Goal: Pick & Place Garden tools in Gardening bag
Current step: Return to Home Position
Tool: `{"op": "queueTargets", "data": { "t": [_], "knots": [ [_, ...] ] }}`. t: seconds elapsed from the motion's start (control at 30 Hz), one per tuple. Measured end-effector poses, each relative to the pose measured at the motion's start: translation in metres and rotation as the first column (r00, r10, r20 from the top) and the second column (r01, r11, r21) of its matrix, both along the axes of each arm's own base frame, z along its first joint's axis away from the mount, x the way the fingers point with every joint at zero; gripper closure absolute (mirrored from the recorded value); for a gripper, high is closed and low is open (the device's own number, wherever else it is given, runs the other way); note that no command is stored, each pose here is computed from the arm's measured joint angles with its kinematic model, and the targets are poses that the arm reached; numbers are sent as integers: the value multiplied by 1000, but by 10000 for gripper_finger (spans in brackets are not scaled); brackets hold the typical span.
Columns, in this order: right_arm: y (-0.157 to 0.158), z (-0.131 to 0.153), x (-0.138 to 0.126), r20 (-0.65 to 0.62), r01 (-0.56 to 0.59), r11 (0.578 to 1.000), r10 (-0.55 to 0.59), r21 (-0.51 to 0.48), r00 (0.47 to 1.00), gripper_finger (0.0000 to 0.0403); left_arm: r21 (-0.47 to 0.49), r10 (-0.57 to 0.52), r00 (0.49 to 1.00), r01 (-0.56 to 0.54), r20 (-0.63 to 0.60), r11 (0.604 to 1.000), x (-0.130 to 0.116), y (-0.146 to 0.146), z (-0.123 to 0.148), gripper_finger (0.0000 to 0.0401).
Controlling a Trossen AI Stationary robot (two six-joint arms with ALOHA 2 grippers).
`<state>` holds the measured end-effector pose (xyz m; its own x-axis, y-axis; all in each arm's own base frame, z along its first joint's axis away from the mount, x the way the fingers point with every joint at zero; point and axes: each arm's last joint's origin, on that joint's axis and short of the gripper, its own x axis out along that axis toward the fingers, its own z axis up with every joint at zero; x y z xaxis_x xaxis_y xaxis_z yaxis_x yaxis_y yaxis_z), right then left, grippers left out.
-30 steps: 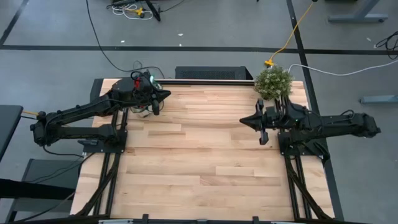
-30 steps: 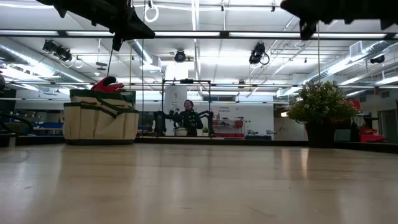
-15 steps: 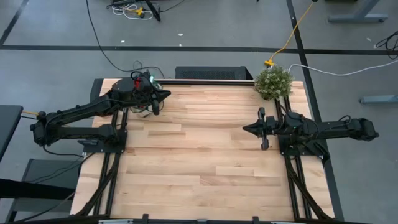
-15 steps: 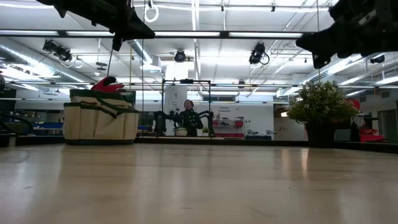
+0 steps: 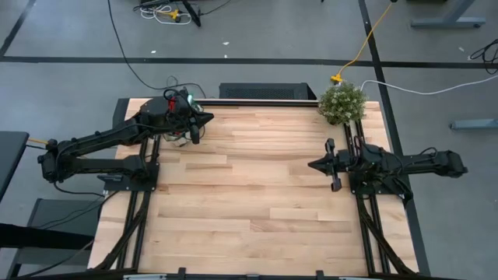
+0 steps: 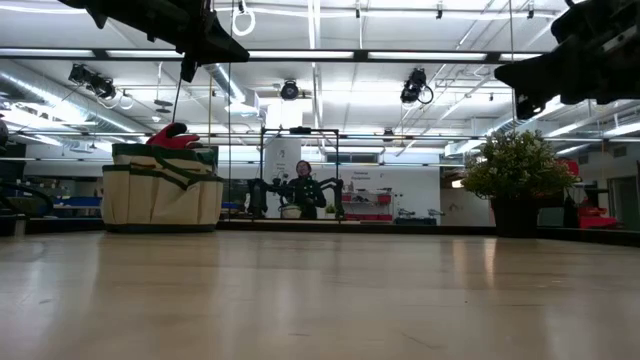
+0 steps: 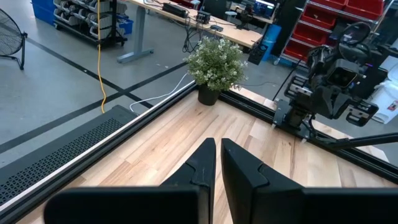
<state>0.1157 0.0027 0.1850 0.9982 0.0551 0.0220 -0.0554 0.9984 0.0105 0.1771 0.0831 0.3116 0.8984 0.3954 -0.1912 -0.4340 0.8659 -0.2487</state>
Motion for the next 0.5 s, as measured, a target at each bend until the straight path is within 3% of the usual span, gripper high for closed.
{"op": "queueTargets", "data": {
  "t": [0.5],
  "knots": [
    [0, -9, -11, 51, -1, 1000, 2, -22, 999, 392, 0, 0, 1000, 0, 0, 1000, 0, 0, 0, 369]
  ]
}}
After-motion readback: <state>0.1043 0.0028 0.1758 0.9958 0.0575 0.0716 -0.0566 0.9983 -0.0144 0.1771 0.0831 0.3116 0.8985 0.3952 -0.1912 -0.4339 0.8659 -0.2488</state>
